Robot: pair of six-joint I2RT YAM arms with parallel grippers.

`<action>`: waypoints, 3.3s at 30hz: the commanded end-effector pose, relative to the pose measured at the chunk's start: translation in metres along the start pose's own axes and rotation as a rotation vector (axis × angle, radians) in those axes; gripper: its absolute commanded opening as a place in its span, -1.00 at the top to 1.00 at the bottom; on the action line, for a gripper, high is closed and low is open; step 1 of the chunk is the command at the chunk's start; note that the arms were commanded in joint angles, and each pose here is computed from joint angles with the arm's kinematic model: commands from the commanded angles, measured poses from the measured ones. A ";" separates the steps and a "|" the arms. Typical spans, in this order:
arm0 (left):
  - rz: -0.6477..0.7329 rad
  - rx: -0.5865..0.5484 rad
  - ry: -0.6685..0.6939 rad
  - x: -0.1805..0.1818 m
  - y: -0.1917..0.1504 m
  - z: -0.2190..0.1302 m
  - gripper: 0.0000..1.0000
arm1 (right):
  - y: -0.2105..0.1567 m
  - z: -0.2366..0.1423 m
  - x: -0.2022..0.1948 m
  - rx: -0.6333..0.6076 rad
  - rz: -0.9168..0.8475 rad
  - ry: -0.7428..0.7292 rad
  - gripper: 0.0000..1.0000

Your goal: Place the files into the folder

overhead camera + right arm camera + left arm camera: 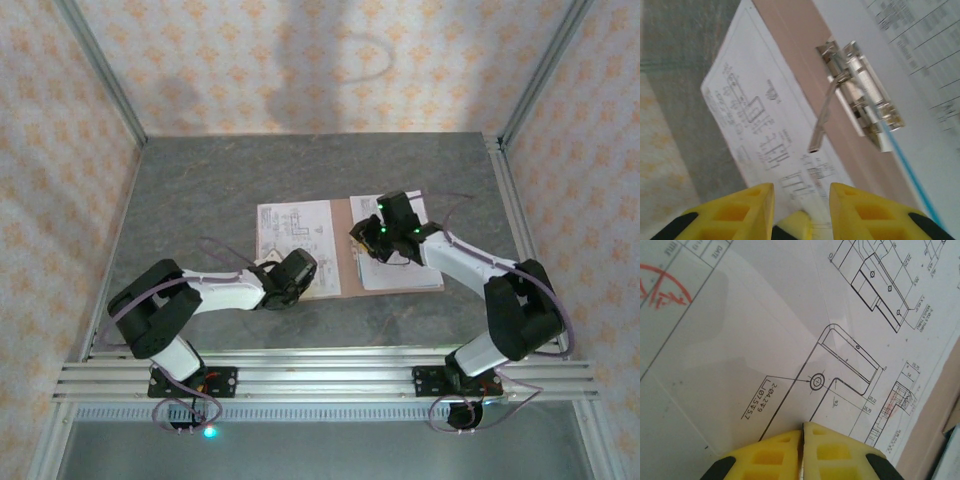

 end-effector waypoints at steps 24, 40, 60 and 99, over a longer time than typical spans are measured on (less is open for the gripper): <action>0.016 0.042 0.185 0.048 -0.015 0.020 0.82 | 0.025 0.018 -0.029 -0.087 0.303 -0.023 0.55; 0.023 0.036 0.190 0.047 -0.014 0.018 0.82 | 0.031 0.023 -0.032 -0.094 0.325 -0.017 0.80; -0.017 0.024 0.180 0.053 -0.010 0.016 0.82 | 0.013 0.027 -0.082 -0.136 0.389 -0.088 1.00; -0.043 0.030 0.176 0.057 -0.011 0.020 0.83 | -0.021 0.034 -0.149 -0.121 0.387 -0.364 1.00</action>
Point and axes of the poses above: each hand's point on the last joint's axis, 136 mm out from that joint toward the fingers, its own z axis out along the fingers, its own x axis along the line the jaws close on, y = z × x, the point moved 3 cm from there along -z, back along the fingers, and after that the axes turned 12 degrees about -z, right-handed, at the moved point
